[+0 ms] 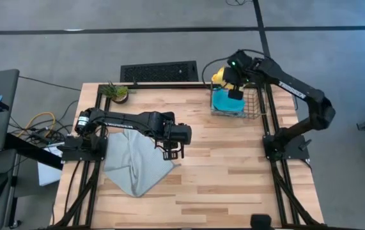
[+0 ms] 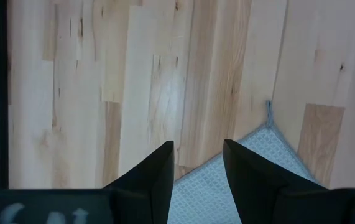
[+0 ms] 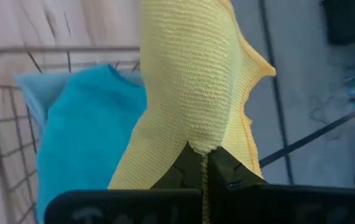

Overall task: Fold microfiber towels
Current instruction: Put the folded yellow microfiber cloth into the wire basket

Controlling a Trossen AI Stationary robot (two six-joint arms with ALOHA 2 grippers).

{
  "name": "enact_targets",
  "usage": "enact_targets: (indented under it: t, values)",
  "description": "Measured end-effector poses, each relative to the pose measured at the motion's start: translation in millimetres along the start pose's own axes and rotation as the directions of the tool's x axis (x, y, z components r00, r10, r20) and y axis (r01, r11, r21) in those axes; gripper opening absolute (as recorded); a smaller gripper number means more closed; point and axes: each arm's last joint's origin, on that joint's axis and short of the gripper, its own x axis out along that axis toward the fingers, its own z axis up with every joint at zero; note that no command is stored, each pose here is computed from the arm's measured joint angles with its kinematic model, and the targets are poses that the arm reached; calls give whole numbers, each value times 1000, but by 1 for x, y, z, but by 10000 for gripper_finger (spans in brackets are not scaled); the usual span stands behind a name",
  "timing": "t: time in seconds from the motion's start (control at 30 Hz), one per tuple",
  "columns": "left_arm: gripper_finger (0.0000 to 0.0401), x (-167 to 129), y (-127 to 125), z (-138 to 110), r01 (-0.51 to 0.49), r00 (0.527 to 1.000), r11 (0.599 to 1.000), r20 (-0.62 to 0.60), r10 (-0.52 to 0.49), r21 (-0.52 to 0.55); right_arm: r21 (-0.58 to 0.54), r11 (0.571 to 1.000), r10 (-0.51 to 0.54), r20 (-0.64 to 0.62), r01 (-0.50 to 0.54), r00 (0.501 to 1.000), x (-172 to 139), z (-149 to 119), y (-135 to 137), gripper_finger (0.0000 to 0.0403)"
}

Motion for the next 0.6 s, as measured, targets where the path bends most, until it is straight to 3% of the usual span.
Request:
enact_targets:
  t: [0.33,0.6]
  values:
    - [132,1,3,1,-3,1000,1000,0,3,-8,15,1000,25,-72,-24,997,72,-3,-33,11]
    - [132,3,12,2,-12,1000,999,-4,12,-35,-17,990,137,-101,-139,985,91,-1,-24,10]
